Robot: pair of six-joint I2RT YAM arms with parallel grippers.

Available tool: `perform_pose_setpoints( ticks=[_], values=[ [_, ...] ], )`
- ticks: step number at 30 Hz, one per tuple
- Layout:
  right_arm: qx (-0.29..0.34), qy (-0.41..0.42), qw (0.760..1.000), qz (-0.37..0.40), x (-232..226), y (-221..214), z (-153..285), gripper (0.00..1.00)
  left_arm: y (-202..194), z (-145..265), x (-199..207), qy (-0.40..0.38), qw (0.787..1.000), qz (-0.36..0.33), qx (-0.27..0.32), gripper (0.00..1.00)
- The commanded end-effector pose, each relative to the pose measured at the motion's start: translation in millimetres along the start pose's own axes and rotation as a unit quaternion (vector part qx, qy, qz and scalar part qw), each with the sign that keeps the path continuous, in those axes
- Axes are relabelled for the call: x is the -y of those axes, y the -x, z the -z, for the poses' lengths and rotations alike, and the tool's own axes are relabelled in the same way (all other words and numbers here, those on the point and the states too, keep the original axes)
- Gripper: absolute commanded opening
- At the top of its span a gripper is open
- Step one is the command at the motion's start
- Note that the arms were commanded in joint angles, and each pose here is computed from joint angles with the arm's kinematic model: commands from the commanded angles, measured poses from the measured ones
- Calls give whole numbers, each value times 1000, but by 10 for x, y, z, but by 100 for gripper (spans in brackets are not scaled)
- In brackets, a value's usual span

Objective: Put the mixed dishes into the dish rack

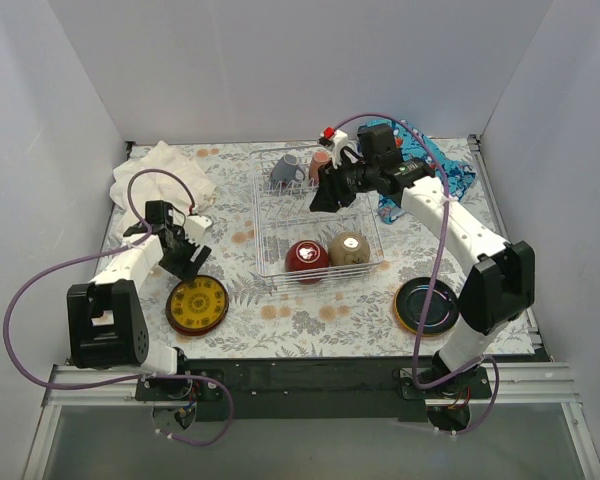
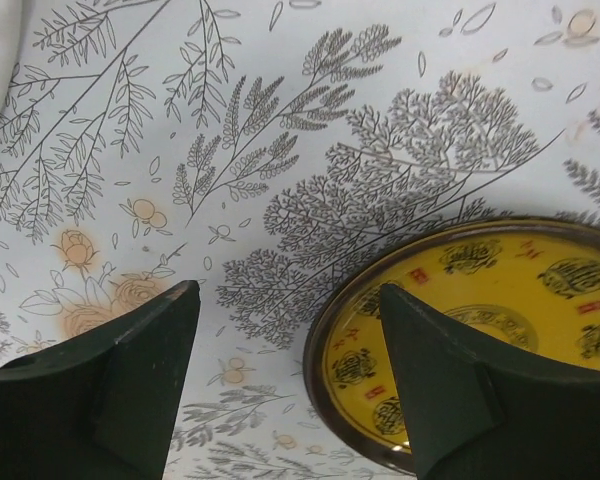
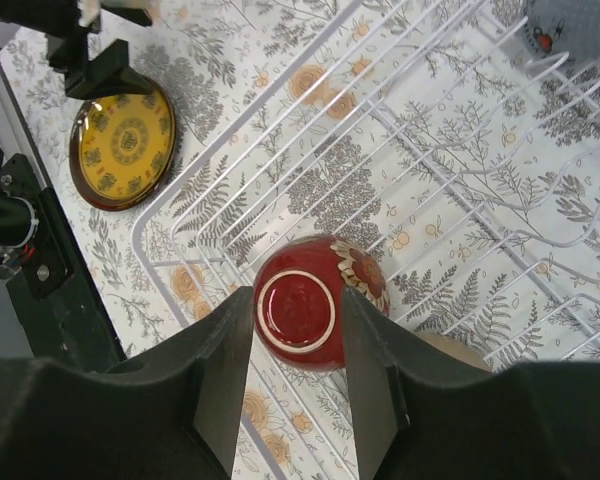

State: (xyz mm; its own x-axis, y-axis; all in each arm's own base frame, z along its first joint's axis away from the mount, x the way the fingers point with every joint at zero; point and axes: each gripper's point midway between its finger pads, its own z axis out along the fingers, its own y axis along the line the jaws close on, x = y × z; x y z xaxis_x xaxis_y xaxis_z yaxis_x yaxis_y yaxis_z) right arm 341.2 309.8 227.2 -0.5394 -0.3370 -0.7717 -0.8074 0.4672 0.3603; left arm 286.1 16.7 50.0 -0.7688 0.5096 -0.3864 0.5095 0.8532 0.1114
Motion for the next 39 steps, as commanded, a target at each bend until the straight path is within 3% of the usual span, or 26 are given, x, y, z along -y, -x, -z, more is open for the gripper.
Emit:
perform_pose_setpoints(
  ticks=[1,7,10,14,21,27,39],
  values=[
    [16,16,999,33,-136,-9,200,49,-138,-50,-46,-26,993,-112,-21,70],
    [15,23,999,37,-190,-97,281,49,-74,-133,25,-106,984,-140,-32,57],
    [15,24,999,38,-191,-123,286,49,-89,-147,108,-154,976,-144,-50,44],
    [13,27,999,35,-180,-143,271,49,-194,-109,253,-213,965,-125,-86,34],
    [13,44,999,23,-154,-93,147,49,45,4,181,-178,977,-111,-36,1],
    [16,78,997,3,-140,23,-71,44,351,322,105,-138,982,-125,33,0],
    [-10,222,975,13,-797,102,-749,46,194,551,228,-110,984,-127,49,0]
  ],
)
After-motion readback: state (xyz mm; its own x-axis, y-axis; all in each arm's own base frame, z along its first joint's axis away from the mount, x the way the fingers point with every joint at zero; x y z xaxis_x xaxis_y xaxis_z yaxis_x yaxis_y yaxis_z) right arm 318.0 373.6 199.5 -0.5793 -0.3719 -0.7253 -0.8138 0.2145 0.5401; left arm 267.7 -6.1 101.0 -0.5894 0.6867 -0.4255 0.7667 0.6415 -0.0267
